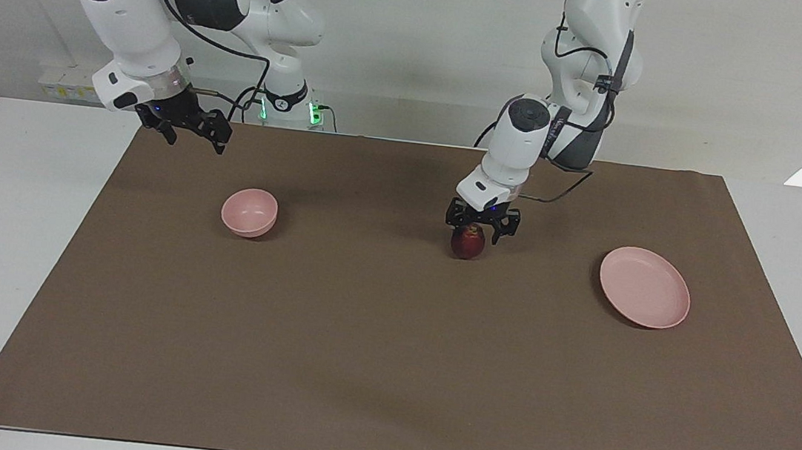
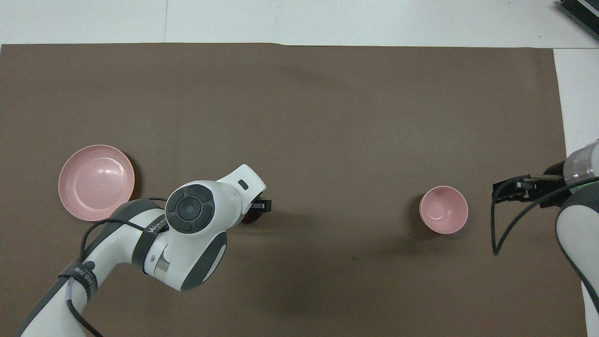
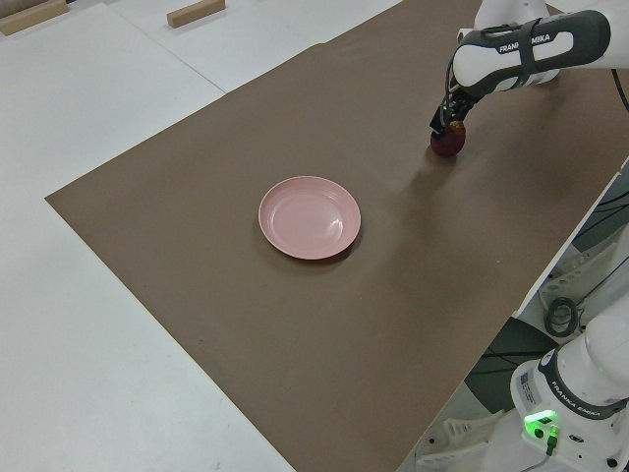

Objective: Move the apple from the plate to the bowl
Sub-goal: 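Lift the apple with the left gripper while the right gripper approaches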

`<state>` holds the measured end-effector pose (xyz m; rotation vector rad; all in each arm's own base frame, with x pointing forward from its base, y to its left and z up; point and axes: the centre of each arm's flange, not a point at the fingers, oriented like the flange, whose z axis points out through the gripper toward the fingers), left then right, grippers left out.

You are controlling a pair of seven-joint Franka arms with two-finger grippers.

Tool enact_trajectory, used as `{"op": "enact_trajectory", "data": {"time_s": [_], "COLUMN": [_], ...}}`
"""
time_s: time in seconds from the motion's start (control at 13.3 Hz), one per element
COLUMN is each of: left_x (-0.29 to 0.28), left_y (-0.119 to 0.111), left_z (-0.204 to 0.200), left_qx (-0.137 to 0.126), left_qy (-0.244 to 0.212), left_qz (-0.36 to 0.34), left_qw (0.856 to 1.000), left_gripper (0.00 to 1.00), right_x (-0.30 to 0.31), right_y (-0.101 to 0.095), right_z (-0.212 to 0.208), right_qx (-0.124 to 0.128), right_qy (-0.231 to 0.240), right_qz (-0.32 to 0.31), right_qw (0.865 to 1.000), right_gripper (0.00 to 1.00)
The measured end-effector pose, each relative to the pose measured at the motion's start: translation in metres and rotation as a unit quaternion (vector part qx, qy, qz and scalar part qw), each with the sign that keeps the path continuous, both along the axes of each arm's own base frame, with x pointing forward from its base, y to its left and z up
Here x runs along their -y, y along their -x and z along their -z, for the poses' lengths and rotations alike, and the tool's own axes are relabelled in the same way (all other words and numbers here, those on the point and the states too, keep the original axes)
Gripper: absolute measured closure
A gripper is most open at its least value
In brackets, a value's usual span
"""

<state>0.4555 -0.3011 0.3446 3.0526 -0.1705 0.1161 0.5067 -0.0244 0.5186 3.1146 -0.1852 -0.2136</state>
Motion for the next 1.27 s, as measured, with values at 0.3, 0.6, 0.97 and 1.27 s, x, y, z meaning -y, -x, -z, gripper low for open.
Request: {"op": "enact_trajectory", "data": {"time_s": [0.3,0.6,0.97,1.27], "left_x": [0.000,0.004,0.021,0.037], "left_y": [-0.001,-0.009,-0.036,-0.047], "left_z": [-0.001,-0.012,-0.068,-0.104], "left_qx": [0.001,0.012,0.033,0.046], "left_qy": [0.001,0.008,0.088,0.183], "left_qz": [0.000,-0.002,-0.045,-0.095], "left_qw": [1.000,1.000,0.995,0.977], "left_gripper": [0.37,0.37,0.39,0.39], "right_x": [-0.027,-0.045,-0.067,-0.091], "right_y": [-0.011,-0.013,-0.021,-0.038], "right_z": [0.036,0.051,0.062,0.069], "right_qx": [-0.008,-0.013,-0.029,-0.052], "right_qy": [-0.004,-0.029,-0.110,-0.180], "right_qz": [0.006,0.048,0.175,0.326], "right_qw": [1.000,0.998,0.978,0.927], "right_gripper": [0.00,0.00,0.00,0.00]}}
